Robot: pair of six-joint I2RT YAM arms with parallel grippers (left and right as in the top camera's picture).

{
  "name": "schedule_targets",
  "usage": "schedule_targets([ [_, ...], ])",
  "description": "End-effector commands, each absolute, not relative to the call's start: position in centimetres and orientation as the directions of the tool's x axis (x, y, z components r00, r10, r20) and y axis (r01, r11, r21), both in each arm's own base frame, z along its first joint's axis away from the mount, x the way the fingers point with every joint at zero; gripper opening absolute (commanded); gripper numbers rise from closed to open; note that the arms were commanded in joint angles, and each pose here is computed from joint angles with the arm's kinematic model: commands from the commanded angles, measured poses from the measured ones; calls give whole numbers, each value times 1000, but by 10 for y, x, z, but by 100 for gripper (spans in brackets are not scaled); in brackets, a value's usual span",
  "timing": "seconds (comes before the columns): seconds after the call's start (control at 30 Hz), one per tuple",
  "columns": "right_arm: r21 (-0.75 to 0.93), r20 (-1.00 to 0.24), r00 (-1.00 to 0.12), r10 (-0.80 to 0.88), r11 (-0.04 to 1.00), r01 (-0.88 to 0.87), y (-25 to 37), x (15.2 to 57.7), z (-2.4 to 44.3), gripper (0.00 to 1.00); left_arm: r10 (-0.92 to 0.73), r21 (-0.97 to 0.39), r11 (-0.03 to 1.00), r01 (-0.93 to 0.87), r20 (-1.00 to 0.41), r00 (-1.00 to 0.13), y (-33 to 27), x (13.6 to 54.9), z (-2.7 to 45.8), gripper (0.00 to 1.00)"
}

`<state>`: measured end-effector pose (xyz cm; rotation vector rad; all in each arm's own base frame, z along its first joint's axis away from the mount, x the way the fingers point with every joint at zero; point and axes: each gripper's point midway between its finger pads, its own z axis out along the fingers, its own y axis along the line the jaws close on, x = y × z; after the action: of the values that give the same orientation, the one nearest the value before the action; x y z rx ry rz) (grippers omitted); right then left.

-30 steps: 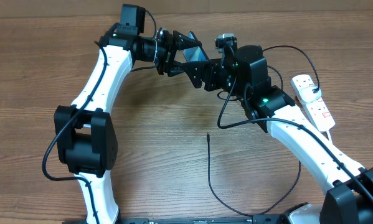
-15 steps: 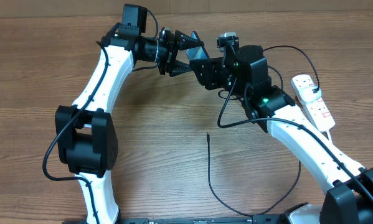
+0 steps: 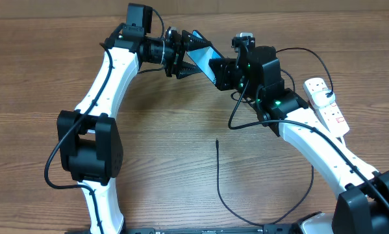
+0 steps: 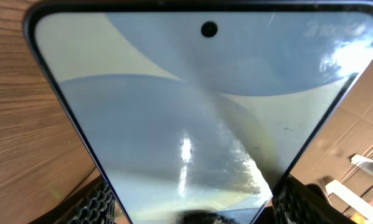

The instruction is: Plug charger to phone and switch on socket

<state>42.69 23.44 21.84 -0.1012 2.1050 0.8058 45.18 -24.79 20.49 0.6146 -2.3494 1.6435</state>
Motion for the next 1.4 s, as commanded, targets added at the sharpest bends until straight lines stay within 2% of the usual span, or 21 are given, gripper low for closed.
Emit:
schedule_targets([
  [0.0, 549, -748, -633, 199, 721, -423, 257, 418, 236, 4, -110, -881, 274, -385, 369, -923, -270, 438, 224, 5],
  [0.17, 549, -748, -634, 198, 721, -422, 256, 418, 235, 4, -110, -882, 274, -384, 368, -923, -269, 438, 224, 5],
  [0.2, 549, -748, -633, 198, 721, -422, 256, 418, 236, 4, -109, -882, 273, -384, 369, -923, -269, 438, 225, 14],
  [0.23, 549, -748, -634, 198, 721, -422, 257, 418, 236, 4, -107, -882, 272, -384, 369, -923, -269, 437, 225, 45],
  [0.27, 549, -748, -634, 198, 721, -422, 256, 418, 236, 4, -107, -883, 272, -384, 368, -924, -269, 438, 225, 72],
  [0.3, 549, -748, -633, 198, 721, -422, 256, 418, 236, 4, -108, -884, 271, -382, 366, -924, -269, 438, 225, 89],
  [0.33, 549, -748, -633, 198, 721, -423, 256, 418, 236, 4, -107, -887, 268, -376, 360, -927, -269, 439, 226, 100],
  [0.5, 549, -748, -632, 204, 725, -416, 253, 420, 236, 4, -86, -908, 236, -348, 337, -938, -263, 443, 234, 100],
  [0.67, 576, -727, -637, 256, 732, -363, 236, 430, 236, 4, -42, -951, 160, -265, 262, -964, -248, 452, 254, 100],
  [0.9, 702, -606, -658, 447, 690, -177, 195, 449, 235, 4, 7, -992, 66, -108, 109, -994, -221, 462, 281, 99],
  [1.07, 826, -459, -663, 591, 559, -73, 180, 458, 246, 4, -19, -998, 56, -29, 28, -999, -207, 472, 286, 99],
  [1.13, 910, -312, -662, 681, 416, 0, 179, 461, 259, 4, -59, -996, 77, 37, -41, -997, -205, 481, 286, 100],
  [1.37, 976, -151, -674, 723, 217, 13, 189, 461, 289, 4, -105, -990, 114, 82, -95, -990, -203, 490, 280, 100],
])
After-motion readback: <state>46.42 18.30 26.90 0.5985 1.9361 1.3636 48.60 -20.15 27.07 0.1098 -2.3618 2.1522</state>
